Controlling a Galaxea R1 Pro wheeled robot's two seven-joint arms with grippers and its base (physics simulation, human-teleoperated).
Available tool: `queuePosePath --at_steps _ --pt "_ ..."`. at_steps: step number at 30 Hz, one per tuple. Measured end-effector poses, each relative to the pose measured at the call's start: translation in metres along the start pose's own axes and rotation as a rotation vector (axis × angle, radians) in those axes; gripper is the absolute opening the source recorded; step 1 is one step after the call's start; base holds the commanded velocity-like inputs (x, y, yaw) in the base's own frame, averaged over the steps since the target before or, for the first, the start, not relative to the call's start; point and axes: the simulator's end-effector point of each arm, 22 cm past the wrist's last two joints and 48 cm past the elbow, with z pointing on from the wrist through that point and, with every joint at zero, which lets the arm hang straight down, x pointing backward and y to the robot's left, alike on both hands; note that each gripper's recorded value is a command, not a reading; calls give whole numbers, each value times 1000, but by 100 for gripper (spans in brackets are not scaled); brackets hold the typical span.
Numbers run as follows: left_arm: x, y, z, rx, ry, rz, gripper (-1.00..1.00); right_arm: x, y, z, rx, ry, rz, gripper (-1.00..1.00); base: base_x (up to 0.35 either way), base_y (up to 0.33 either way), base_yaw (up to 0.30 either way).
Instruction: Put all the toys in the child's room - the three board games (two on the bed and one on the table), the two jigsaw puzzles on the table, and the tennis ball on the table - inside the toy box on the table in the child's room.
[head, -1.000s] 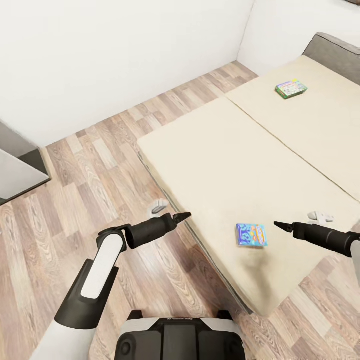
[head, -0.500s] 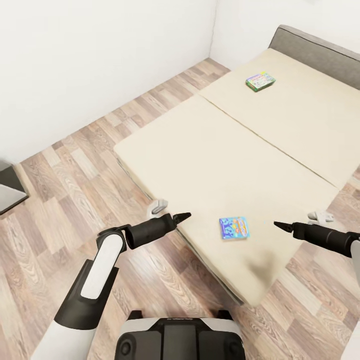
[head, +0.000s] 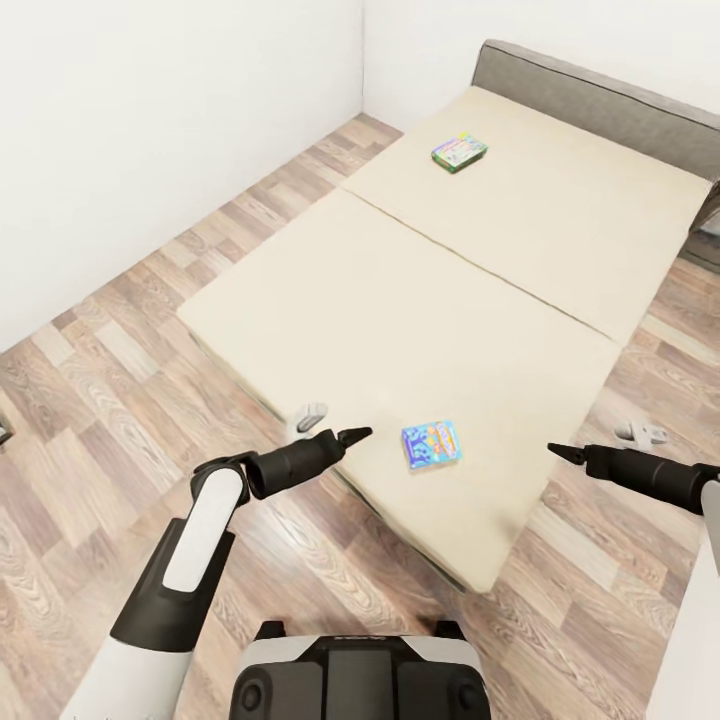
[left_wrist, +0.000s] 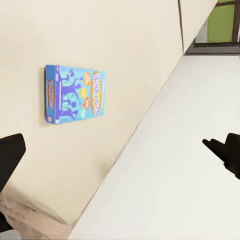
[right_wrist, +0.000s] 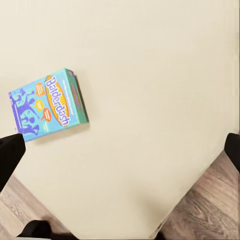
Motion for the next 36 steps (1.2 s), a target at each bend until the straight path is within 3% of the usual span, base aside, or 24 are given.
queuePosePath --at_steps 5,15,26,36 --pt "-1 19 2 -27 2 -41 100 0 0 0 -1 1 0 100 0 0 -283" --pt "4 41 6 -65 15 -82 100 2 1 0 -1 8 4 100 0 0 -278" --pt "2 49 5 -74 9 -104 100 4 1 0 -3 18 14 100 0 9 -135" --pt "1 52 4 -74 4 -114 100 4 1 0 -4 18 14 100 0 173 -52"
